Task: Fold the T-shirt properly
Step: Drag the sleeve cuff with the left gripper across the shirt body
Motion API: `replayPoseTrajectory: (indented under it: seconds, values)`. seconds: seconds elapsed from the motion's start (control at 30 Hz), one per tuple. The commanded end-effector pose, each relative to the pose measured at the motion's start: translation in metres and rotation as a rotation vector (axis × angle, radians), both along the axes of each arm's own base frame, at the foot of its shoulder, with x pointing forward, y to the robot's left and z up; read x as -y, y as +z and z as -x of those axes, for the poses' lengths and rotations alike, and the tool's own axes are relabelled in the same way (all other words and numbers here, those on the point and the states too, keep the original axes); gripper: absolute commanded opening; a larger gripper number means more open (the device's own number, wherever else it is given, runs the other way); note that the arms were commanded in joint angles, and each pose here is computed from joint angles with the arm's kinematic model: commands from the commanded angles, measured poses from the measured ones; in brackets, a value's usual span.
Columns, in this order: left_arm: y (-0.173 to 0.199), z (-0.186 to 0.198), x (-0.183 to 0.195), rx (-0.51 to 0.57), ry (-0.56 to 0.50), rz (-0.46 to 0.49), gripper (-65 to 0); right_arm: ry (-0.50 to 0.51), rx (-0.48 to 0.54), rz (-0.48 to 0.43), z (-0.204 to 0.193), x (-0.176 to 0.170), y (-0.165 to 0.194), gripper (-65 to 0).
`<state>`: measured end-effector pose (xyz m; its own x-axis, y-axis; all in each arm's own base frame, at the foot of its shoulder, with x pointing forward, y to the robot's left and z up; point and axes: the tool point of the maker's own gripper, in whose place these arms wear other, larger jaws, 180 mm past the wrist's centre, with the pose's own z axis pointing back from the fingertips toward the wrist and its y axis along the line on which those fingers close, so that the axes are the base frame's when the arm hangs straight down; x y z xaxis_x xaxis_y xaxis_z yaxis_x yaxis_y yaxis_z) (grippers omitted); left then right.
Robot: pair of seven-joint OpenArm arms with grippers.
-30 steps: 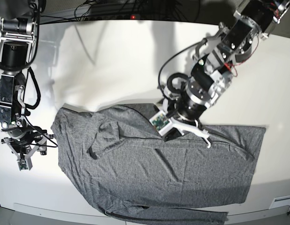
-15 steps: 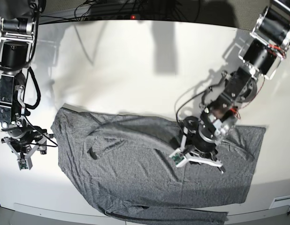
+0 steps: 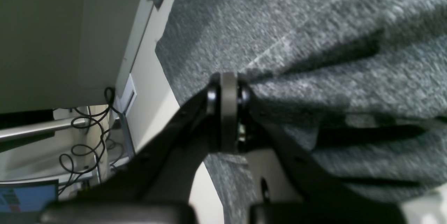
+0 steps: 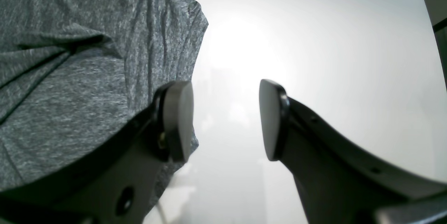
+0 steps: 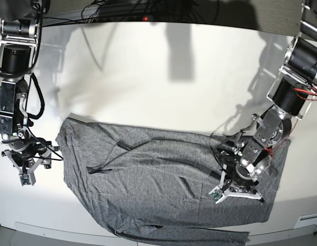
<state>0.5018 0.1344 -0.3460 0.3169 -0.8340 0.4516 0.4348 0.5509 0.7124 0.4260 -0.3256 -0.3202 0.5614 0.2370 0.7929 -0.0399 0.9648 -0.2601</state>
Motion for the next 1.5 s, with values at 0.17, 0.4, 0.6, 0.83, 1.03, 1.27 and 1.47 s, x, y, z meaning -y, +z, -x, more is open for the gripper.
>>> replayPoseTrajectory:
  seconds: [0.17,0.4,0.6,0.83,1.03,1.27,1.47]
  values:
    - [0.018,-0.026,-0.021,0.049,0.025,0.004,-65.0,-0.003,0.070,0.009,-0.011,0.005,0.024,-34.6]
    - [-0.002,-0.027,-0.046,0.009,0.054,-0.013,-65.0,-0.002,0.071,0.009,-0.011,0.005,0.024,-34.6]
    - [-0.006,-0.028,-0.041,0.038,-0.001,0.023,-65.0,-0.003,0.071,0.000,-0.011,0.004,0.024,-34.6]
    - [0.001,-0.032,-0.032,0.084,-0.065,0.042,-65.0,-0.001,0.073,-0.036,-0.011,0.001,0.024,-34.6]
    - [0.009,-0.035,-0.037,0.126,-0.134,-0.042,-65.0,-0.003,0.067,-0.036,-0.011,0.001,0.023,-34.6]
    - [0.021,-0.041,-0.055,0.143,-0.120,-0.074,-65.0,-0.002,0.067,-0.036,-0.010,0.001,0.023,-34.6]
    - [0.025,-0.040,-0.068,0.158,-0.129,-0.088,-65.0,-0.003,0.063,-0.036,-0.010,0.001,0.022,-34.6]
